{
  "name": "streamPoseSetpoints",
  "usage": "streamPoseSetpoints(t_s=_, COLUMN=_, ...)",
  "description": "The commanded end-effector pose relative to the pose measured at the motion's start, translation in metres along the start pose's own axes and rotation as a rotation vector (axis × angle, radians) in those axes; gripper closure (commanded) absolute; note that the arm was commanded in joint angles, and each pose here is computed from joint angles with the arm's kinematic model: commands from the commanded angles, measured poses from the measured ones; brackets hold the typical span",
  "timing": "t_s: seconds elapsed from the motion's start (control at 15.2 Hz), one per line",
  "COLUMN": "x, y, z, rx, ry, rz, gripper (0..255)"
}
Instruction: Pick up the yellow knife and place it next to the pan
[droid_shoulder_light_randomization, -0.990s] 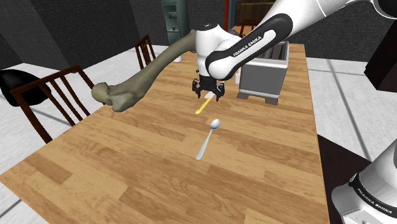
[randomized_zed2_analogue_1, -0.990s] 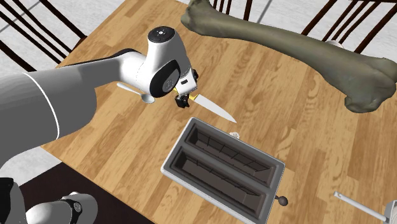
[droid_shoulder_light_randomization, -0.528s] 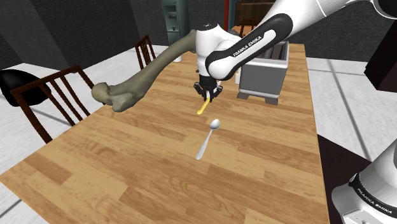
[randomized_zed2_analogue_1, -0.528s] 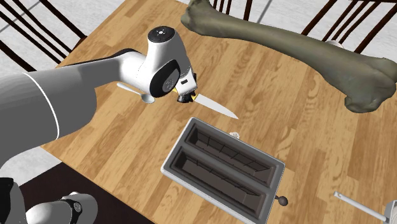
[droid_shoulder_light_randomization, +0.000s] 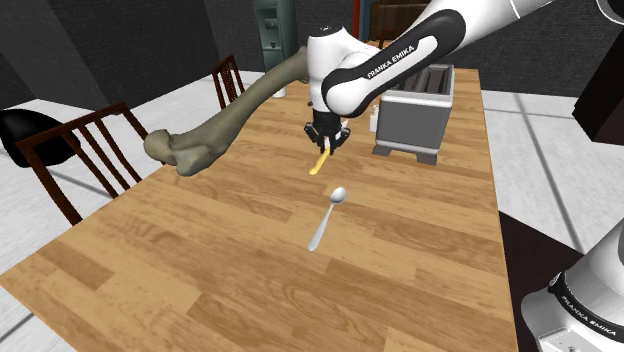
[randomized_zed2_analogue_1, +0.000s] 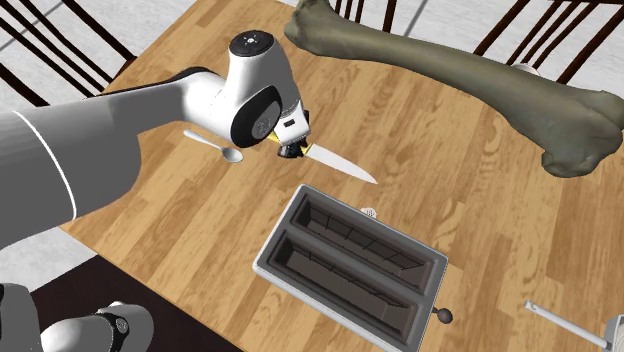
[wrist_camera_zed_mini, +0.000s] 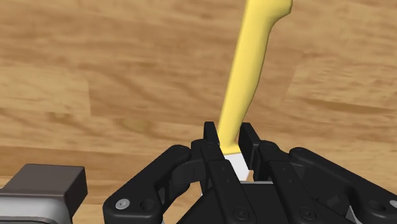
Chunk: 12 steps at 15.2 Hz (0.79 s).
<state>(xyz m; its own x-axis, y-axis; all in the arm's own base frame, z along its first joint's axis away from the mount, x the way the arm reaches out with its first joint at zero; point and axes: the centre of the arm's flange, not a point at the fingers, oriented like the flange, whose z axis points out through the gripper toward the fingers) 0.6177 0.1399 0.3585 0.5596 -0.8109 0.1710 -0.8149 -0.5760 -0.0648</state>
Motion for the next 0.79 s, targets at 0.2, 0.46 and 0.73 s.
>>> streamPoseSetpoints(t_s=0.2, x=0.004, y=-0.002, z=-0.026, rx=0.000, ry=0.000, rz=0.000, gripper=255)
streamPoseSetpoints(t_s=0.46, x=0.007, y=-0.003, z=-0.047, rx=0.000, ry=0.000, rz=0.000, gripper=255)
streamPoseSetpoints(t_s=0.73, x=0.011, y=-0.005, z=-0.068, rx=0.000, ry=0.000, rz=0.000, gripper=255)
